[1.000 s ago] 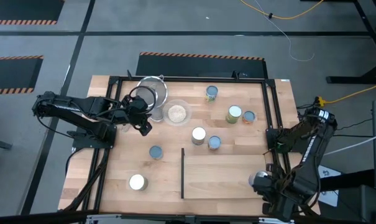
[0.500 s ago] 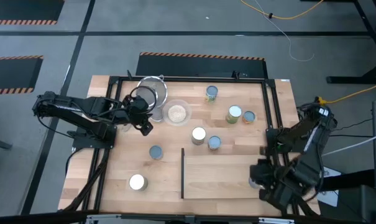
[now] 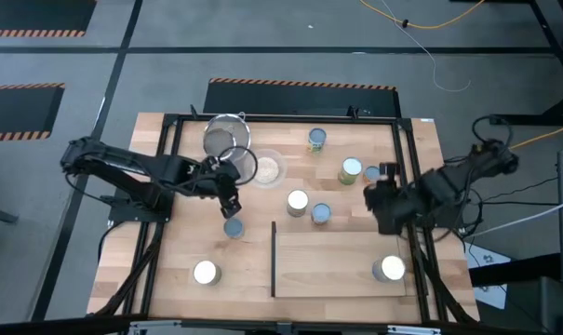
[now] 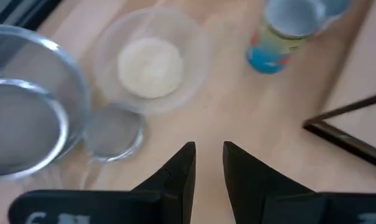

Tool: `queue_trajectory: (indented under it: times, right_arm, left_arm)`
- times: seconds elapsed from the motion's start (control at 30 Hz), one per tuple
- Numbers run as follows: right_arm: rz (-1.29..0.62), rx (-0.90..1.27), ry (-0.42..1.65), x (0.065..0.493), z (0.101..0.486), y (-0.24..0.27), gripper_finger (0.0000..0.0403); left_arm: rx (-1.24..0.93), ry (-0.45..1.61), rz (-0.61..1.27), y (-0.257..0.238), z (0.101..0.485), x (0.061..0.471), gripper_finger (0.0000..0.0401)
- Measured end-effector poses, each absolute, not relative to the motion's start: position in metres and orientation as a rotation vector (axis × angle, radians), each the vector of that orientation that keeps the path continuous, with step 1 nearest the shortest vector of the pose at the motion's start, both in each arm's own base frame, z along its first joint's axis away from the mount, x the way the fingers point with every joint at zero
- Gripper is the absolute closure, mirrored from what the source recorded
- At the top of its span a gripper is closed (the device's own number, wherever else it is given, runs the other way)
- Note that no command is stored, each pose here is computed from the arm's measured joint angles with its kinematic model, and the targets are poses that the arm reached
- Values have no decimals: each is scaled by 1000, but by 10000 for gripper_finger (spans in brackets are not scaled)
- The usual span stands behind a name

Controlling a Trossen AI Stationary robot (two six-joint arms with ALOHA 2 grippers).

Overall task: Pick and place cans onto a shelf
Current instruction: Put the green can on the shelf aligned with the other blue can

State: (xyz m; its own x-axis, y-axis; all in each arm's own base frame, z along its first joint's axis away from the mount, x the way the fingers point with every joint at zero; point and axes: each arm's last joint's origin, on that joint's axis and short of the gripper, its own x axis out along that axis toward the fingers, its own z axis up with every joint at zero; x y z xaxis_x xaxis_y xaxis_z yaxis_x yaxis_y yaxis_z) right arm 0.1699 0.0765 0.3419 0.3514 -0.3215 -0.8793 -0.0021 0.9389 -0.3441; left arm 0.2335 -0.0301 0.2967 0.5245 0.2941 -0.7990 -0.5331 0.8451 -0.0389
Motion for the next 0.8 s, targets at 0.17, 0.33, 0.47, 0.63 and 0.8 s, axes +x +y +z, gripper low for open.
queue_trajectory:
  times: [0.17,0.33,0.47,0.63,0.8]
  right_arm:
    - [-203,-277,1161,155,315,41,285]
    - [-133,-238,1134,154,292,16,285]
    - [-72,-282,1099,166,279,-2,285]
    - [-57,-306,1173,177,266,-27,285]
    - [15,-331,1247,184,255,-49,285]
  left_arm:
    - [-271,844,468,-45,293,244,324]
    - [-185,767,470,-55,290,257,323]
    - [-150,753,443,-56,285,269,323]
    - [-132,787,422,-53,276,278,323]
    - [-144,798,413,-52,275,280,323]
